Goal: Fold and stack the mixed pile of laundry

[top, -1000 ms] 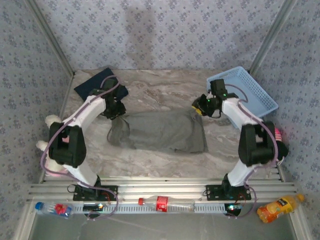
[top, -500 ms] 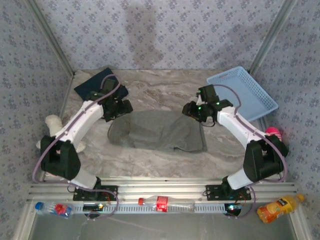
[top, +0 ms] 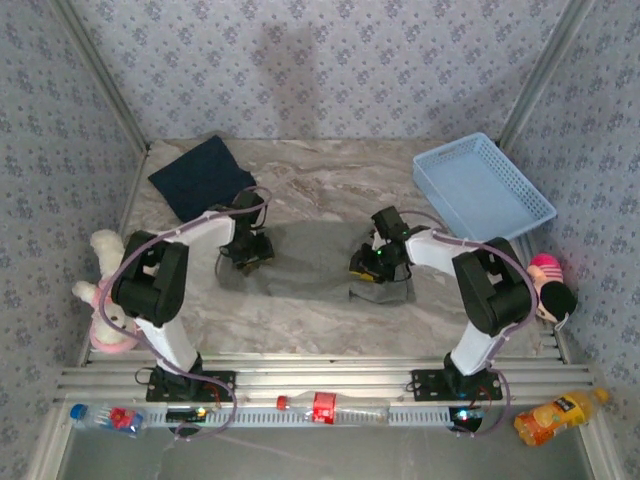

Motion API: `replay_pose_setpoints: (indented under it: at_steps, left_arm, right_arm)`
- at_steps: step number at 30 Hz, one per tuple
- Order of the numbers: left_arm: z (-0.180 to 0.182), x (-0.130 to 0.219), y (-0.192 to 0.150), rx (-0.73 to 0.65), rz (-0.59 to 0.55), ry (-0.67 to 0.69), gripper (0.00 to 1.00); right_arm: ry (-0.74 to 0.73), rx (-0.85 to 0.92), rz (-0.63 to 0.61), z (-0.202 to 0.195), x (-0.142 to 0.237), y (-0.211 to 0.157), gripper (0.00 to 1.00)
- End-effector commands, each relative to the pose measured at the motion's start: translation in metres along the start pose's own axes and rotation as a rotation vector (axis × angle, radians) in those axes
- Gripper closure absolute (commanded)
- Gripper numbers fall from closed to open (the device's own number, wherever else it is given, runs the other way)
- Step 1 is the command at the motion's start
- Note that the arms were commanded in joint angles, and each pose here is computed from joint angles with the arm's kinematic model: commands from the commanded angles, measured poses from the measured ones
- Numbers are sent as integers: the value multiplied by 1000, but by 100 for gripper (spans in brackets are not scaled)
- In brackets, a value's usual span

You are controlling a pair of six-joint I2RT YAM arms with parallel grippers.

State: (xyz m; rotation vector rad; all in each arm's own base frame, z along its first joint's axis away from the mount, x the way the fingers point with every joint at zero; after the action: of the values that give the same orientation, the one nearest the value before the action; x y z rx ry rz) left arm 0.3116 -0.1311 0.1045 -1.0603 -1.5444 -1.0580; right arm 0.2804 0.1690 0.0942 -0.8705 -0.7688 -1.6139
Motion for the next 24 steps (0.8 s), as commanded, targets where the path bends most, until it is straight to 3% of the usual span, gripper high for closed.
replay_pose_setpoints:
  at_steps: [1,6,7,9,11,15,19,24]
  left_arm:
    - [6,4,12,-53,-38,57,46]
    - [10,20,11,-67,-9,87,33]
    - [7,29,12,-66,-17,67,25]
    - [0,55,12,-50,-39,-4,0]
    - [-1,79,12,-31,-86,-32,0]
    - [16,104,15,50,-149,-77,0]
    - [44,97,11,152,-128,-124,0]
    - [56,80,-3,177,-79,-191,0]
  right_arm:
    - [-191,-18,54,-52,4,-14,60]
    - [-240,22,-29,-70,42,-2,53]
    - [-245,46,-52,-64,49,1,53]
    - [-235,96,-85,-46,64,7,53]
    - [-214,127,-104,-25,74,10,55]
    - [-140,185,-142,26,77,13,71]
    - [-127,261,-139,71,57,7,73]
    - [-112,295,-140,113,19,8,71]
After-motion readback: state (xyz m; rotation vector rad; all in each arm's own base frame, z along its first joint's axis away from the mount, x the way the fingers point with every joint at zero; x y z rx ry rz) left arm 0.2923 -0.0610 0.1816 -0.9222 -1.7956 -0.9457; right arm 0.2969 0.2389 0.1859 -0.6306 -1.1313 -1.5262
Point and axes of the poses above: each hand's point on the last joint's axis, 136 mm out from that joint toward the fingers, its own x axis back along the fingers, its own z axis along the line the jaws close on, y = z × x, the point moved 8 cm from there along x, back along the fingers
